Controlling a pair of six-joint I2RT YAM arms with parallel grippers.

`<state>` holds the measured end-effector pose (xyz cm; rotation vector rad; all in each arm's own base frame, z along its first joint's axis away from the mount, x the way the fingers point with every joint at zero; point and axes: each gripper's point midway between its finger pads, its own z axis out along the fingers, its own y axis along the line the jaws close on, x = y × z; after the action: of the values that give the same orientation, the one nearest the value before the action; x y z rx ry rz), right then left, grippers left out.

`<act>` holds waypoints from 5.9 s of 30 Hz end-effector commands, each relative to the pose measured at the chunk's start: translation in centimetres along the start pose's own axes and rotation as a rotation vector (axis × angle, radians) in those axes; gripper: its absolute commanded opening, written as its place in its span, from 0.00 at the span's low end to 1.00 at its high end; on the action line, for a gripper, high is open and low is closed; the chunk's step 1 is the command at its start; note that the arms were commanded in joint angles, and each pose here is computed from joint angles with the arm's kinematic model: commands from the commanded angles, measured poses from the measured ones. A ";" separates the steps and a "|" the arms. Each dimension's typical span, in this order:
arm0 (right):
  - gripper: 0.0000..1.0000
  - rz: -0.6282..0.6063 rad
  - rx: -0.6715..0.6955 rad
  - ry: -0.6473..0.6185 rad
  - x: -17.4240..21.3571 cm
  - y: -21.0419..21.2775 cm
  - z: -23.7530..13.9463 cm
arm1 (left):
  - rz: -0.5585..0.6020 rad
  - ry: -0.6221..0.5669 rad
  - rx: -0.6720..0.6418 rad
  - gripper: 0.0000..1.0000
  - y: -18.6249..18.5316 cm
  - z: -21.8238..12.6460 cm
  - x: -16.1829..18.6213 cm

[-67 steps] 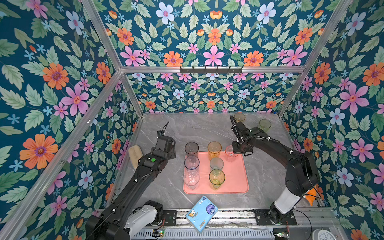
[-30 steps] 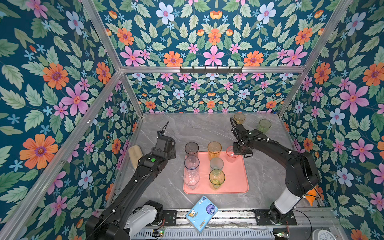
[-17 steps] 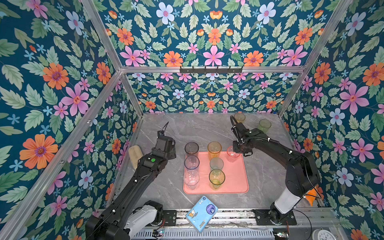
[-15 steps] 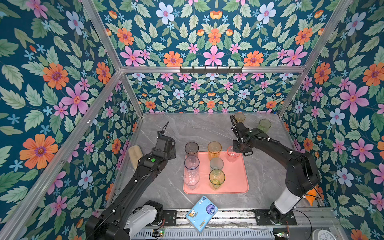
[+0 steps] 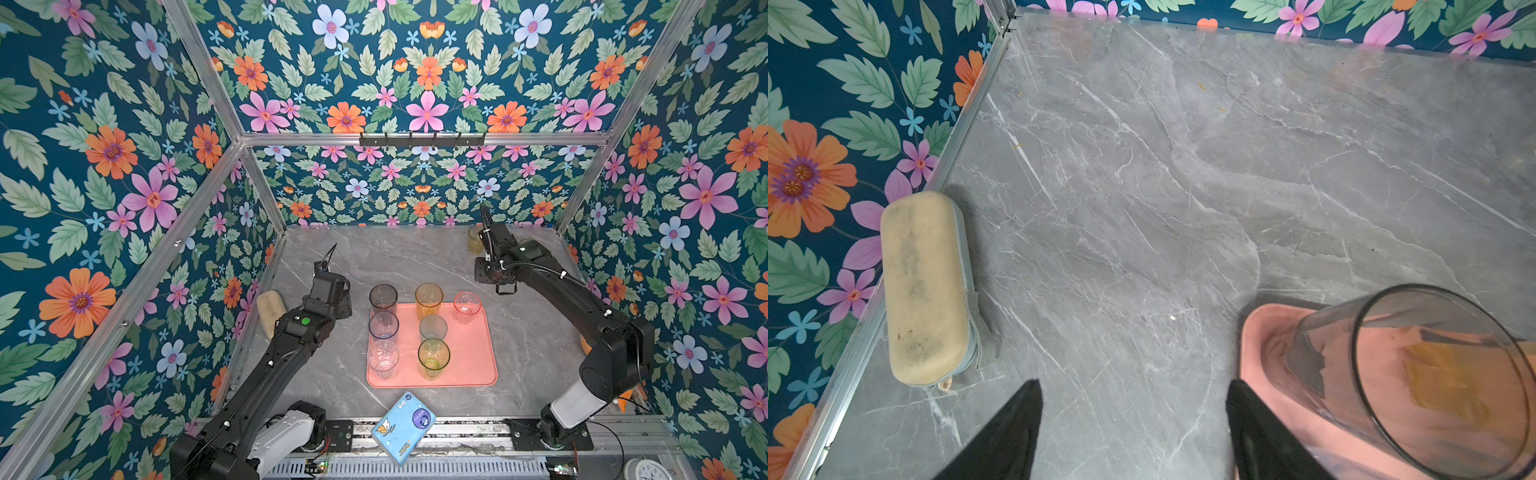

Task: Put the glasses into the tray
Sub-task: 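Open the right gripper, raise it and move over the yellow glass, then lower the right gripper onto the yellow glass rim and grasp it, then lift the yellow glass with the right gripper and carry it to the tray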

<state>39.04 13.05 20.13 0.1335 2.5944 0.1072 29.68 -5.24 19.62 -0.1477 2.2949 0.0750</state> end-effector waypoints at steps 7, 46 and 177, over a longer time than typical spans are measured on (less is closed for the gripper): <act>0.33 0.049 -0.029 -0.071 -4.5 -1.5 0.1 | -0.014 -0.015 -0.020 0.73 0.4 0.1 -0.2; 0.38 0.208 -0.046 -0.033 -15.1 -6.3 14.8 | 0.017 0.008 -0.090 0.73 1.2 0.8 0.0; 0.00 0.135 0.119 0.150 4.0 -9.8 0.7 | -0.010 -0.047 -0.032 0.73 0.9 -0.8 -0.8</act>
<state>36.10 3.92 16.58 0.3391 2.7412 0.0248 29.45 -4.26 20.66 -0.1770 2.2532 0.1136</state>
